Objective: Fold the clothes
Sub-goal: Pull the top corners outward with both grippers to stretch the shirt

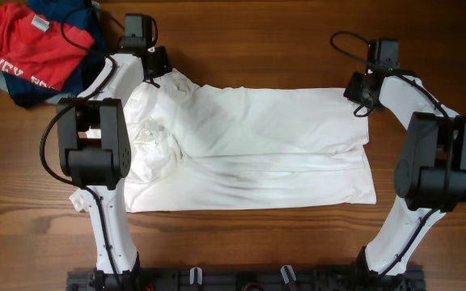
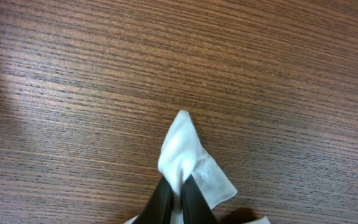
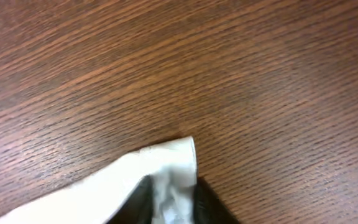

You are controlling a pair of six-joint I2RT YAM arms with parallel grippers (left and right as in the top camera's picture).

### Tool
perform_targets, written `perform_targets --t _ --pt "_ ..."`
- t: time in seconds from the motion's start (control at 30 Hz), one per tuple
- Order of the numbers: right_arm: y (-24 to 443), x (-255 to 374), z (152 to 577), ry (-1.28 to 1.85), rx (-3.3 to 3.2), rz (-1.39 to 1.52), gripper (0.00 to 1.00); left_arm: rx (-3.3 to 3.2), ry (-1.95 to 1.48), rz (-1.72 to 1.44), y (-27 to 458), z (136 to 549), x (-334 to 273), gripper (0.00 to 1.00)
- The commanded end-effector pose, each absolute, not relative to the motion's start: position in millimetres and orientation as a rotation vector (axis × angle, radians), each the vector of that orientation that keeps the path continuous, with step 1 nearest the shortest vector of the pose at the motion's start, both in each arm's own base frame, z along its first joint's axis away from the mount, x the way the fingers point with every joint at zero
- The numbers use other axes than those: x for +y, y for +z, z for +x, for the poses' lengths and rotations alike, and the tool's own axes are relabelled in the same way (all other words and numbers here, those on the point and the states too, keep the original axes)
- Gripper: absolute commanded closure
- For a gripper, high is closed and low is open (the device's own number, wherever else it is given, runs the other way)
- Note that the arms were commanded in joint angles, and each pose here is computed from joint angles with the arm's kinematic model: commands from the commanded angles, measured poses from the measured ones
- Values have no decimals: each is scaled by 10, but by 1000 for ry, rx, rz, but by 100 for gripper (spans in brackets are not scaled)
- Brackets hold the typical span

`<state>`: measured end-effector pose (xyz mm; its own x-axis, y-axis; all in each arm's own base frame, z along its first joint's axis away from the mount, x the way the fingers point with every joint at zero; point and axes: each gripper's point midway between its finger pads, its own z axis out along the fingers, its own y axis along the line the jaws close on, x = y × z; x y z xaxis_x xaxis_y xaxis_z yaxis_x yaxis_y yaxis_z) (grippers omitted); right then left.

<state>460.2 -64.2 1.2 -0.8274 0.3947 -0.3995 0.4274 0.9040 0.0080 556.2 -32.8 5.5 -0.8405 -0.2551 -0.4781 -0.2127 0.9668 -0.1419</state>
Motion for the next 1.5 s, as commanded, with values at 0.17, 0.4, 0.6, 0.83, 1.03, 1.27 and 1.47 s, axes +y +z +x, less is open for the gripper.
perform_targets --t 0.17,0.4,0.6,0.83,1.03,1.27,1.47 --pt "-29 -814 4509 -210 2635 800 96 2651 -106 -337 221 5401 -333 96" --pt "300 -793 4483 -157 2572 888 96 2636 -108 -338 661 5278 -314 96" --pt "675 -789 4376 -132 2519 953 96 2639 -107 -339 941 5137 -300 96" --pt "908 -706 4139 -84 2535 1029 96 2734 17 -462 937 4794 -120 96" --pt "845 -817 3814 -100 2550 1275 96 2821 72 -641 865 4488 162 96" --pt "794 -887 3603 -80 2607 1362 96 2926 135 -870 811 4049 617 96" --pt "774 -829 3510 -55 2651 1386 96 2987 164 -981 805 3783 828 96"
